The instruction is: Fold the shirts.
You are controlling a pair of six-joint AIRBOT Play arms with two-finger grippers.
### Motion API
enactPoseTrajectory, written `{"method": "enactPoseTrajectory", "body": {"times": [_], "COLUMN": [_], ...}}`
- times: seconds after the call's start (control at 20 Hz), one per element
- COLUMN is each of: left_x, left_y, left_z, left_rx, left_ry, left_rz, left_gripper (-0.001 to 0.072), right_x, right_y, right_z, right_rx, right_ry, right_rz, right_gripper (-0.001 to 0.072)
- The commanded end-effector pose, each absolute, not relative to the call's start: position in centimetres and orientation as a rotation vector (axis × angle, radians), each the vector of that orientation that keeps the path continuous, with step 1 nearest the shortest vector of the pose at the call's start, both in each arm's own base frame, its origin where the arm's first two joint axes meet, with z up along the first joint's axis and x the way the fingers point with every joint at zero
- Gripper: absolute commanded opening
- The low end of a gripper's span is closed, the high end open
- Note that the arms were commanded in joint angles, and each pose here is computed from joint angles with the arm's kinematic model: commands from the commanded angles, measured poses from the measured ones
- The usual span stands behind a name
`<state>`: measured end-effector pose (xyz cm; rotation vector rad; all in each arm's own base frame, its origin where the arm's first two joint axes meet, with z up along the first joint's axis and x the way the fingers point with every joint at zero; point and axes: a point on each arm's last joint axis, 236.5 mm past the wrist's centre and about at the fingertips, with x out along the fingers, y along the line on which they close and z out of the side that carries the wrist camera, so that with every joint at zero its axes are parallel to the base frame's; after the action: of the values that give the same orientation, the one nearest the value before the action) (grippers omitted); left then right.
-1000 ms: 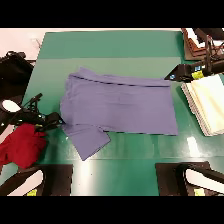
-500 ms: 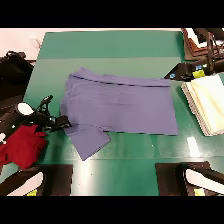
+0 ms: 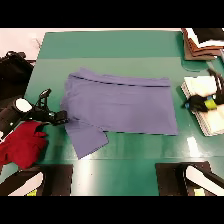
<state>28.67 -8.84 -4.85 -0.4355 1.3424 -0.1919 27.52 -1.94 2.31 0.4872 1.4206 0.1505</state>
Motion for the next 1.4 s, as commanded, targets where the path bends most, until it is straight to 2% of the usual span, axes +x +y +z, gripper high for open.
{"method": "enactPoseTrajectory", "body": {"times": [0.0, 0.05, 0.1, 0.25, 0.45, 0.55, 0.65, 0.7, 0.75, 0.9, 1.05, 1.2, 1.35], "left_x": [29.6, 29.5, 29.5, 29.3, 29.2, 29.2, 29.2, 29.4, 29.7, 31.6, 31.8, 27.9, 21.0], "left_y": [-8.9, -8.9, -9.0, -9.0, -9.1, -9.1, -9.1, -9.1, -9.0, -8.9, -9.0, -9.0, -8.7], "left_z": [-3.8, -3.8, -3.7, -3.8, -3.8, -3.8, -3.7, -2.9, -1.7, 7.1, 21.9, 38.7, 51.6], "left_rx": [-0.426, -0.419, -0.411, -0.409, -0.409, -0.409, -0.408, -0.404, -0.391, -0.345, -0.275, -0.195, -0.128], "left_ry": [1.309, 1.310, 1.308, 1.317, 1.320, 1.322, 1.317, 1.294, 1.257, 1.026, 0.673, 0.271, -0.070], "left_rz": [-0.205, -0.212, -0.221, -0.226, -0.227, -0.227, -0.228, -0.232, -0.238, -0.277, -0.333, -0.370, -0.383], "left_gripper": [0.0024, 0.0024, 0.0024, 0.0024, 0.0024, 0.0024, 0.0024, 0.0024, 0.0023, 0.0024, 0.0023, 0.0023, 0.0022], "right_x": [20.1, 19.3, 18.5, 18.5, 22.3, 24.1, 24.9, 25.4, 26.2, 30.2, 32.6, 31.2, 27.2], "right_y": [-4.5, -3.8, -3.2, -1.2, 0.5, 1.2, 1.9, 2.4, 2.7, 3.0, 2.9, 2.9, 2.6], "right_z": [-4.5, -5.8, -7.0, -9.0, -9.1, -8.8, -8.5, -7.7, -6.4, 2.2, 16.4, 31.1, 41.7], "right_rx": [0.752, 0.837, 0.891, 0.958, 0.941, 0.940, 0.876, 0.830, 0.792, 0.621, 0.413, 0.241, 0.102], "right_ry": [1.553, 1.552, 1.552, 1.527, 1.410, 1.354, 1.346, 1.346, 1.329, 1.142, 0.828, 0.491, 0.260], "right_rz": [-0.036, -0.048, -0.059, -0.054, -0.020, -0.004, 0.027, 0.070, 0.112, 0.218, 0.280, 0.268, 0.200], "right_gripper": [0.0507, 0.0496, 0.0440, 0.0439, 0.0427, 0.0298, 0.0077, 0.0018, 0.0018, 0.0017, 0.0017, 0.0017, 0.0017]}}
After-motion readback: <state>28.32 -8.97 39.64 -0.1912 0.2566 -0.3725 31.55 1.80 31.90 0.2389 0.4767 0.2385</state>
